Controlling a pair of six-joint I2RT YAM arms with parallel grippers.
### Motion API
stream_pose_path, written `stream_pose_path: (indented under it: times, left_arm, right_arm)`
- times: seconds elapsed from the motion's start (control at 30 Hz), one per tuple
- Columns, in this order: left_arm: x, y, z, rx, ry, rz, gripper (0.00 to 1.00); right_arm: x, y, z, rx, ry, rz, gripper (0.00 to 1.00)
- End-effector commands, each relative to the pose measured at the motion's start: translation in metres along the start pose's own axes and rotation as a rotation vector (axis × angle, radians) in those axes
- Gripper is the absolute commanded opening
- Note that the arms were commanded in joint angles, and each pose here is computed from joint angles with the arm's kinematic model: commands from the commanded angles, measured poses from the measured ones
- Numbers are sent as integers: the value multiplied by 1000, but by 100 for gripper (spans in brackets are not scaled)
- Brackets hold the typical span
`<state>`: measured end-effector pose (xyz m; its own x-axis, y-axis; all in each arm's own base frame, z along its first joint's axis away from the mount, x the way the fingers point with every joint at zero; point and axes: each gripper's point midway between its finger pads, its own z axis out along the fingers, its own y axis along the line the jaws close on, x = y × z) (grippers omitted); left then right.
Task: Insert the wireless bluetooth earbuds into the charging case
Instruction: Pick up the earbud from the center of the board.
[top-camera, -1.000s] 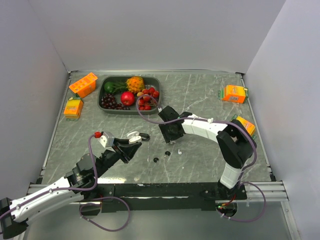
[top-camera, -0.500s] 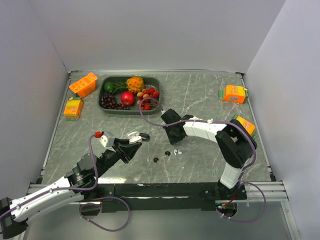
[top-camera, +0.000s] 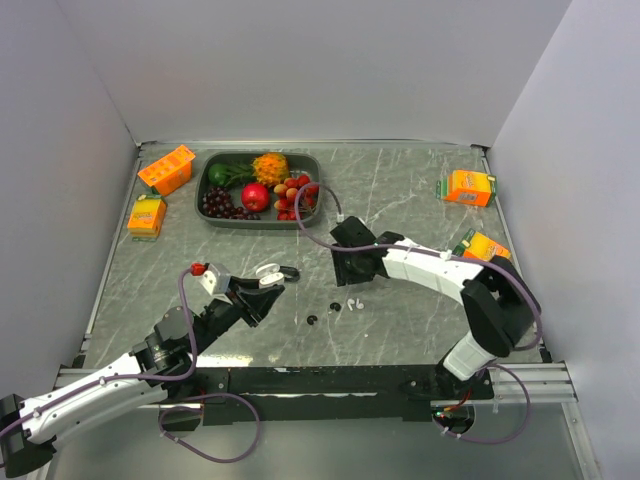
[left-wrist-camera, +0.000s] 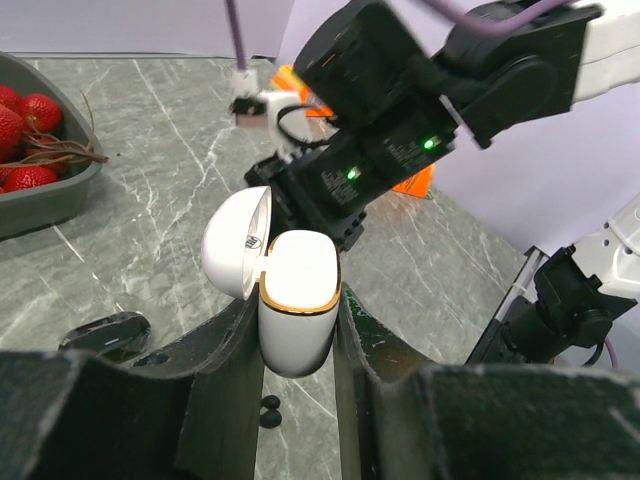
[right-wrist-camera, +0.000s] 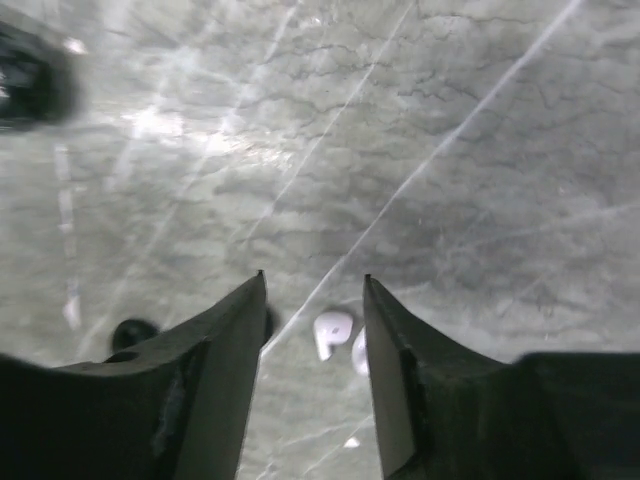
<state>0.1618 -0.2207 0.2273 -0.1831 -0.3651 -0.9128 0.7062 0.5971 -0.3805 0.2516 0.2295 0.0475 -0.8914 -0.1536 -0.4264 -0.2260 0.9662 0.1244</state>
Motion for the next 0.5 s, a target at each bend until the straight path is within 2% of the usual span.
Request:
stream_pose_path:
  times: [0.0,0.2,0.47]
  left_arm:
    - [-19,-12,3,40,-48,-17,1]
    - [-17,-13,3,46,-45,-21,1]
    - [-18,-14,3,49,-48,-24,1]
  right_arm:
    - [12,3,-14,-21,-4,42,48]
    - [32,0,-1,0,42,12,43]
    - [34,4,5,8,58,-28,44]
